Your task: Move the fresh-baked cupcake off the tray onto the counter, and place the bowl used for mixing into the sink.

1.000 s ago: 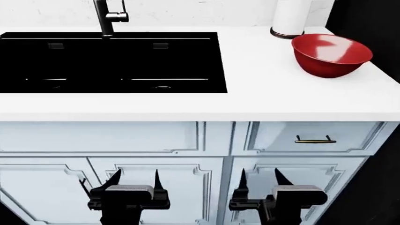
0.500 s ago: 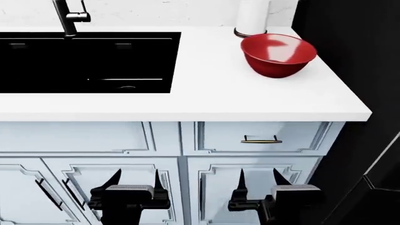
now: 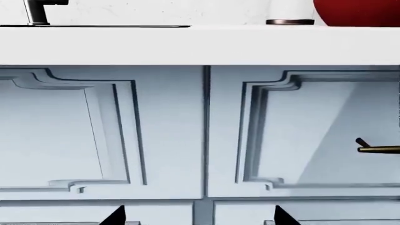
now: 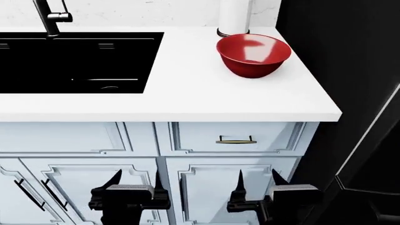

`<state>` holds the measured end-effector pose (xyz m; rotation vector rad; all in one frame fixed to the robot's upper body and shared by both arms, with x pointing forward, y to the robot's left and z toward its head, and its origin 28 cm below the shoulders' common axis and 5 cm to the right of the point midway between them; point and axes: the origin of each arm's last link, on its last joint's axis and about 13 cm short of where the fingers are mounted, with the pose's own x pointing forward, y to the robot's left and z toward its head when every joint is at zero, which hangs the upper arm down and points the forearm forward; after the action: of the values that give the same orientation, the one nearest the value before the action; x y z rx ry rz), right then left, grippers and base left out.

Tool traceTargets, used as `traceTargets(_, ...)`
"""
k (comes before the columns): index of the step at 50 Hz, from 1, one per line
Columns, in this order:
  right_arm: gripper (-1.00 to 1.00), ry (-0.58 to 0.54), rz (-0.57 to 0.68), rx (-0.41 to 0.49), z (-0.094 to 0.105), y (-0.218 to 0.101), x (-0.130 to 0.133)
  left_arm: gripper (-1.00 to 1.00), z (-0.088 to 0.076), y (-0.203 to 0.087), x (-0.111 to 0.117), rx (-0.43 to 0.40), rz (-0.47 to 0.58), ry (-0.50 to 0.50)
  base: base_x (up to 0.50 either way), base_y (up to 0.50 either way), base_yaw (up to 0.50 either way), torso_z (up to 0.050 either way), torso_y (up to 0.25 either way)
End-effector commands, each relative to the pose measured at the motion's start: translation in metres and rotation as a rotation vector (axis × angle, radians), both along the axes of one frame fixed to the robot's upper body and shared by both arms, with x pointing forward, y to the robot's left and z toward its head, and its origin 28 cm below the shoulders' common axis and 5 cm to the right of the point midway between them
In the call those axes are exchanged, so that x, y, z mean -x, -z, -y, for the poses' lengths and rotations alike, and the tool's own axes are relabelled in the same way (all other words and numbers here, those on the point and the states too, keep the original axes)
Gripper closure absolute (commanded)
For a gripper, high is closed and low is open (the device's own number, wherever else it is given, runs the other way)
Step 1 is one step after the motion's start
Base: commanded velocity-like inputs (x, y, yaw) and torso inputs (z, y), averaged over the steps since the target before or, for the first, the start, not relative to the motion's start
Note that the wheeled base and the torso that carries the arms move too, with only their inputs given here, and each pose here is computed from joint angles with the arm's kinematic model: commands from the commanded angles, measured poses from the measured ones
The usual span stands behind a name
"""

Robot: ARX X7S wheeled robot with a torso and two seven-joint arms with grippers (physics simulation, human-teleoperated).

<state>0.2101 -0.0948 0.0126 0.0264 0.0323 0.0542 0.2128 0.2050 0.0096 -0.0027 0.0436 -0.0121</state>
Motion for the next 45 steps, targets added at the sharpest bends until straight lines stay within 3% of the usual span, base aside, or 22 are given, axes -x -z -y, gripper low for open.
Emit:
traceTargets(1,-1.0,0.011,-0.014,0.046,-0.001,-0.006,-0.002,-1.0,-0.001,-0.013,0.006,0.008,-0.006,0.025,0.0,0.0,0.0,0.0,0.0)
traceTargets(2,-1.0,0.006,-0.025,0.027,-0.001,-0.014,-0.001,-1.0,-0.002,-0.023,0.008,0.044,-0.004,0.043,0.0,0.0,0.0,0.0,0.0)
traceTargets(4,-1.0,0.02,-0.002,0.021,0.001,-0.031,0.0,-1.0,-0.006,-0.045,0.01,-0.004,0.024,0.06,0.0,0.0,0.0,0.0,0.0)
traceTargets(6,-1.0,0.023,0.024,0.074,0.005,-0.053,0.004,-1.0,-0.008,-0.075,0.014,-0.01,0.054,0.077,0.0,0.0,0.0,0.0,0.0)
traceTargets(9,-1.0,0.049,0.036,0.035,0.013,-0.083,0.009,-1.0,-0.014,-0.119,0.024,-0.054,0.128,0.101,0.0,0.0,0.0,0.0,0.0)
traceTargets(11,-1.0,0.063,0.045,0.109,0.018,-0.106,0.013,-1.0,-0.021,-0.149,0.03,-0.055,0.157,0.103,0.0,0.0,0.0,0.0,0.0)
traceTargets(16,-1.0,0.076,0.053,0.164,0.02,-0.136,0.015,-1.0,-0.033,-0.195,0.039,-0.069,0.22,0.072,0.0,0.0,0.0,0.0,0.0)
traceTargets(17,-1.0,0.074,0.058,0.173,0.019,-0.144,0.016,-1.0,-0.039,-0.206,0.04,-0.085,0.24,0.017,0.0,0.0,0.0,0.0,0.0)
traceTargets(20,-1.0,0.063,0.062,0.195,0.018,-0.159,0.018,-1.0,-0.039,-0.227,0.048,-0.075,0.242,0.051,0.0,0.0,0.0,0.0,0.0)
traceTargets(23,-1.0,0.05,0.073,0.12,0.015,-0.184,0.016,-1.0,-0.044,-0.257,0.053,-0.077,0.266,0.04,0.0,0.0,0.0,0.0,0.0)
traceTargets(28,-1.0,0.021,0.066,0.149,0.008,-0.207,0.011,-1.0,-0.05,-0.281,0.055,-0.158,0.263,0.002,0.0,0.0,0.0,0.0,0.0)
traceTargets(31,-1.0,0.089,0.06,0.192,0.007,-0.227,0.007,-1.0,-0.054,-0.289,0.053,-0.209,0.254,-0.018,0.0,0.0,0.0,0.0,0.0)
traceTargets(33,-1.0,0.029,0.061,0.195,0.005,-0.24,0.011,-1.0,-0.056,-0.299,0.053,-0.222,0.264,-0.039,0.0,0.0,0.0,0.0,0.0)
traceTargets(36,-1.0,0.04,0.062,0.227,0.003,-0.249,0.014,-1.0,-0.057,-0.301,0.054,-0.246,0.256,-0.046,0.0,0.0,0.0,0.0,0.0)
traceTargets(45,-1.0,0.009,0.068,0.257,-0.001,-0.261,0.018,-1.0,-0.06,-0.308,0.052,-0.239,0.253,-0.071,0.04,0.0,0.0,0.0,0.0)
